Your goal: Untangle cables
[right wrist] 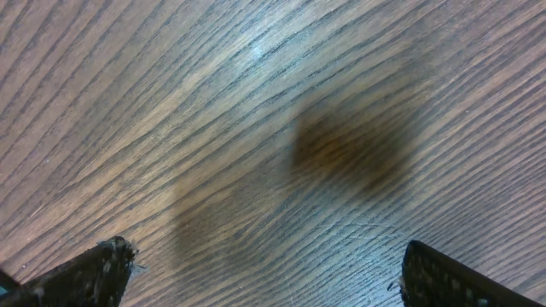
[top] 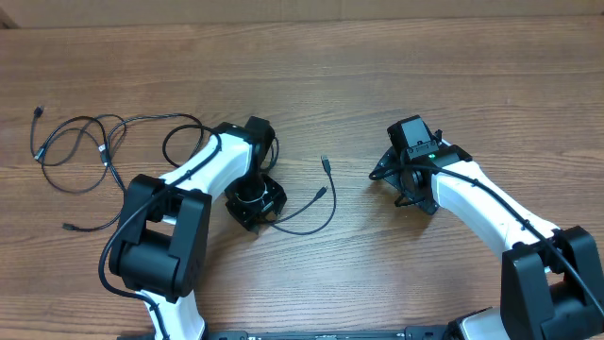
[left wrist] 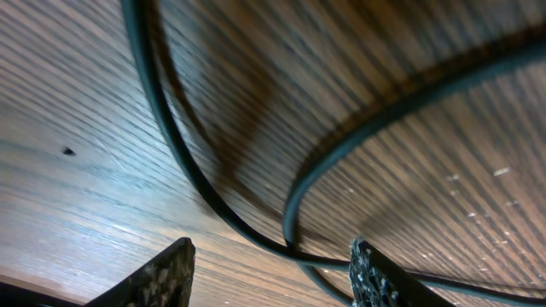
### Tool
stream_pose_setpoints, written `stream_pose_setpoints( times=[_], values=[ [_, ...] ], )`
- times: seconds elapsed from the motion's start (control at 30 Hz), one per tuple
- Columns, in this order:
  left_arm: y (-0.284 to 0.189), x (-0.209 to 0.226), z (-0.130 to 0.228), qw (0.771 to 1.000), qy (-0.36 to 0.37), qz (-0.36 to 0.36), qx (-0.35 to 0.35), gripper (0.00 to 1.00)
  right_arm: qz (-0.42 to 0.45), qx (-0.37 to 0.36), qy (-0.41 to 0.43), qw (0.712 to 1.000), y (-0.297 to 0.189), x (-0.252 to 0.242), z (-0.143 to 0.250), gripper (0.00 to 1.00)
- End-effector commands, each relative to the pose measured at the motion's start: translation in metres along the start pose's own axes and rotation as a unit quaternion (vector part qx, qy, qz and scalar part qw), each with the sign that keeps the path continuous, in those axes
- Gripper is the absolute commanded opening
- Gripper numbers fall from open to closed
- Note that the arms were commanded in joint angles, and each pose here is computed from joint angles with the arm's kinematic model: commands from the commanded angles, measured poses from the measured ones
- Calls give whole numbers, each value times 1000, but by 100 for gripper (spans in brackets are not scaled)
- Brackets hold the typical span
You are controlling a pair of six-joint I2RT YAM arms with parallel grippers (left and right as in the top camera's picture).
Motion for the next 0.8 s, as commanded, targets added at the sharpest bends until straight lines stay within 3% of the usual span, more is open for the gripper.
stream_pose_setpoints(
  times=[0.0,0.3,0.47,0.77],
  values=[
    [6,2,4,999,-24,-15,-29,58,-5,-5,6,1000,-3,0,-1,100],
    [16,12,7,990,-94,-35,-99,60,-5,-5,6,1000,-3,-1,-1,100],
    [24,14,3,987,-122,-29,-97,63,-5,-5,6,1000,-3,0,-1,100],
    [25,19,-3,986,-134,-34,-91,59,-5,-5,6,1000,-3,0,-1,100]
  ],
)
Point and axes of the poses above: each gripper's point midway between its finger pads, its own y axis out along the fingers, its own x axis along the line the jaws close on, z = x × y, the point moved 3 cm from there along -y, back along the fingers, and after that the axes turned 15 degrees about -y, right-handed, at the moved point
